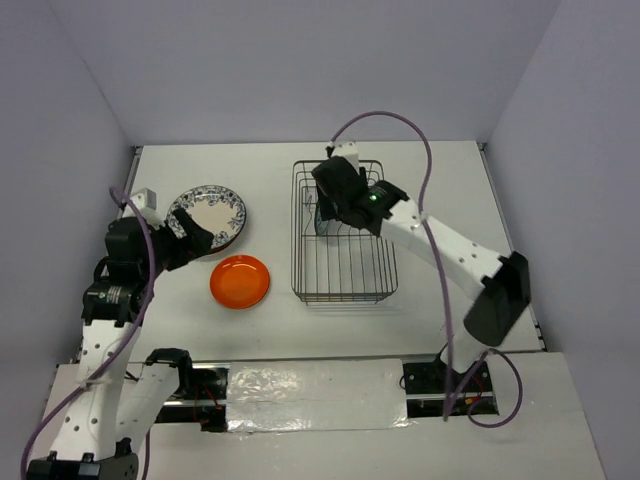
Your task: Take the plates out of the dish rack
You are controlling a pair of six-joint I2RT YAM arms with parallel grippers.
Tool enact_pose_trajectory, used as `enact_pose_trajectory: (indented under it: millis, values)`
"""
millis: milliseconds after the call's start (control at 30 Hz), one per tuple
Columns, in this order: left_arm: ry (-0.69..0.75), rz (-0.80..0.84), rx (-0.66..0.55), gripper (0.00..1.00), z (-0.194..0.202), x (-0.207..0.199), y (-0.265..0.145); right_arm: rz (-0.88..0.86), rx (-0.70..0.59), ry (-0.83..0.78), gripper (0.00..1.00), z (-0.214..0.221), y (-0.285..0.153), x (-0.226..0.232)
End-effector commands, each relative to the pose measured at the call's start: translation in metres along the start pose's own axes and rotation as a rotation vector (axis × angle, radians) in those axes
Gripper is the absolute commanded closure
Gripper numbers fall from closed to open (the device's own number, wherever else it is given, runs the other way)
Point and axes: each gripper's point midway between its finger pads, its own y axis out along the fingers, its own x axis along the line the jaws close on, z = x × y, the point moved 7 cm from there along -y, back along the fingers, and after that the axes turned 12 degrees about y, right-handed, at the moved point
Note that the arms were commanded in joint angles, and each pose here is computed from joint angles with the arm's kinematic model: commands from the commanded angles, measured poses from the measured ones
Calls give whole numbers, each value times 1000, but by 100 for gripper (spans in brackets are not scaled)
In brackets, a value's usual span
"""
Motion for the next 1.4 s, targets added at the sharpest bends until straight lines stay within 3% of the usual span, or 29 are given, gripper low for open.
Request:
enact_pose_trajectory:
  millis: [0, 100, 167, 433, 500, 600, 633, 800, 833, 933, 1367]
  values:
    - [187, -65, -71, 0, -23, 6, -20, 167, 7, -14, 35, -17, 32, -10]
    - [185, -161, -92, 0, -20, 18, -14, 176, 3, -11, 35, -32, 52, -3]
    - [199, -88, -80, 1, -15, 12, -9, 211, 9, -16, 35, -36, 71, -1]
    - [204, -81, -96, 1, -12, 9, -15, 270, 80, -31, 41, -24, 132, 6]
    - [205, -77, -106, 1, -12, 8, -17, 275, 97, -25, 45, -16, 142, 6]
    - [210, -74, -107, 0, -12, 7, -17, 297, 104, -14, 61, -4, 151, 3]
    - [209, -73, -104, 0, -11, 7, -17, 304, 97, 1, 68, -3, 152, 3]
    - [217, -61, -96, 0, -10, 5, -15, 389, 55, 30, 77, -3, 147, -7]
    - [216, -60, -94, 0, -10, 4, -15, 393, 51, 37, 83, -3, 146, -7]
    - [216, -61, -88, 0, -10, 4, -14, 388, 32, 49, 90, -7, 141, -8]
    - [220, -66, -80, 0, -8, 3, -13, 317, -29, 60, 94, -51, 101, -2]
